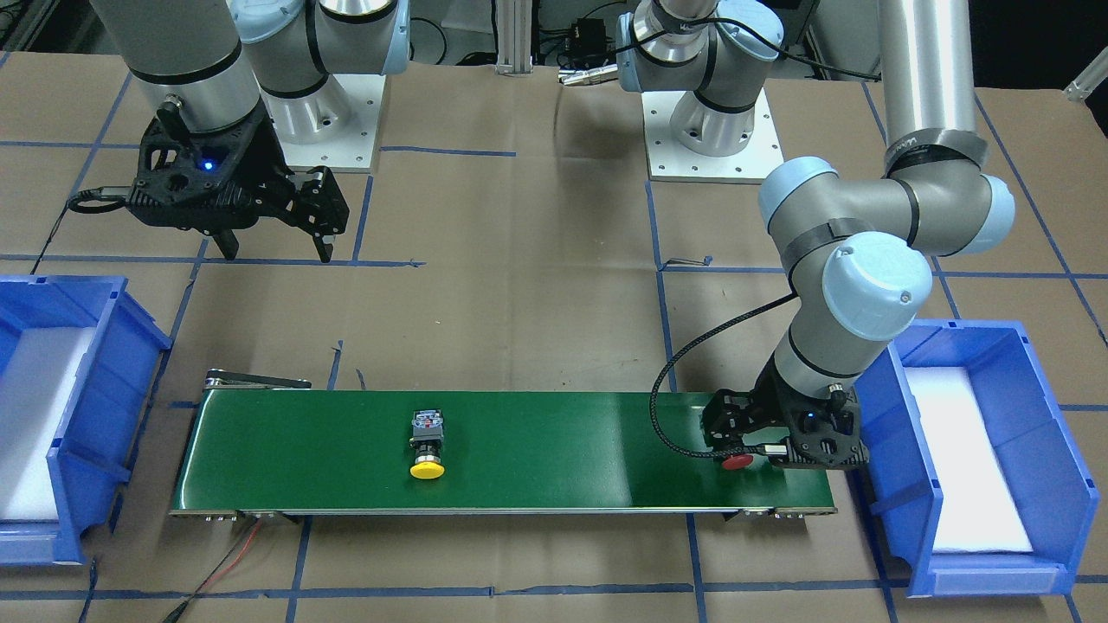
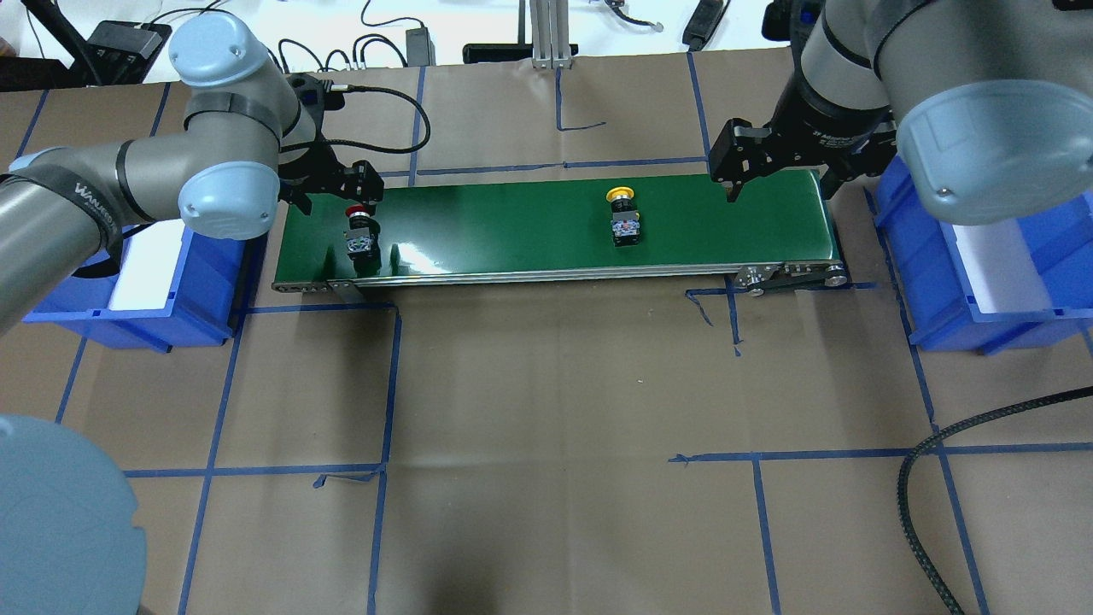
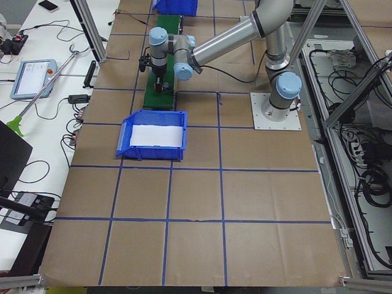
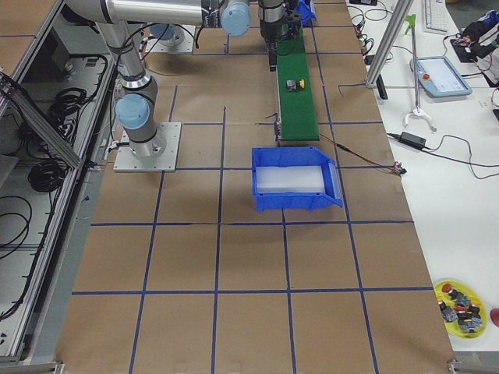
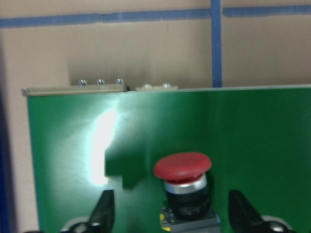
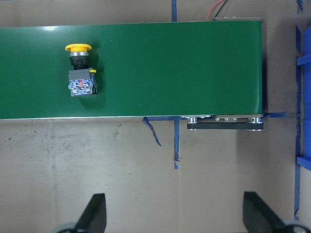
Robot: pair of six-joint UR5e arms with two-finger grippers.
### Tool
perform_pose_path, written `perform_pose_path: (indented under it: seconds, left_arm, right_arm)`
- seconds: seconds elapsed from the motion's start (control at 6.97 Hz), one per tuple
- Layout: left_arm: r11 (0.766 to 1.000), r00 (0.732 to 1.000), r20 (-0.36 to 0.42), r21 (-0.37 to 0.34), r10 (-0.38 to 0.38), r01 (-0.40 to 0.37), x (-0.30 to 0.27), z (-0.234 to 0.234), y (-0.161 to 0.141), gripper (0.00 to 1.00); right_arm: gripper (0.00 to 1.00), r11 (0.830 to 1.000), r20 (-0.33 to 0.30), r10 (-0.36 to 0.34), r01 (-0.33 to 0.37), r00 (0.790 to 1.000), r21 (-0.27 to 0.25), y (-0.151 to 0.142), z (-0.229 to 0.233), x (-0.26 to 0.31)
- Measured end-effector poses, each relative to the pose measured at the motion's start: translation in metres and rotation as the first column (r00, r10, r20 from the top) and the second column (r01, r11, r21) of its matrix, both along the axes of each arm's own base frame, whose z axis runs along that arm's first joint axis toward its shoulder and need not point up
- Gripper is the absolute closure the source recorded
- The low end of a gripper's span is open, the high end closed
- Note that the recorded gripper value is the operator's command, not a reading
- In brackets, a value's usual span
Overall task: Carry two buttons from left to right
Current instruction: 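Release the red button with left gripper while right gripper grasps yellow button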
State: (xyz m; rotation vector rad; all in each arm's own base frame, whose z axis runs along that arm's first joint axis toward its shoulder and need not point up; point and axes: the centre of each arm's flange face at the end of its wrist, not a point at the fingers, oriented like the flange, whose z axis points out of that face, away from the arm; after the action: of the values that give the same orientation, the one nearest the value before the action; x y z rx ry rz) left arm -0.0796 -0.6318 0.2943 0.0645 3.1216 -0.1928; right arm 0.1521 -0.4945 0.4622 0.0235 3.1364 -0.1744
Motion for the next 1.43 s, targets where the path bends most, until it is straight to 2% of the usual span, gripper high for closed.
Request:
perform_pose_path:
  seconds: [0.29,0.72,1.15,1.43]
  left_arm:
    - [0.999,1.000,-0.004,0.041,-0.007,0.008,-0.004,0.069,0.008,0.00]
    - [0.992,1.000,-0.014,0.123,-0.003,0.005,-0.013,0.146,0.071,0.00]
    - [0.991,1.000,-0.016,0.135,0.004,-0.002,-0.019,0.178,0.115,0.00]
    - [0.992,1.000,-0.012,0.128,0.009,-0.007,-0.025,0.174,0.131,0.00]
  right_arm:
    - [0.00,1.000,-0.001,0.001,-0.001,1.000,0.000,0.000,0.000,0.000]
    - [0.00,1.000,-0.004,0.000,0.000,1.000,-0.001,0.000,0.000,0.000]
    - [0.00,1.000,-0.006,0.001,-0.001,1.000,0.000,-0.002,-0.004,0.000]
    - [0.00,0.999,-0.008,0.010,-0.009,1.000,0.032,-0.019,-0.029,0.000]
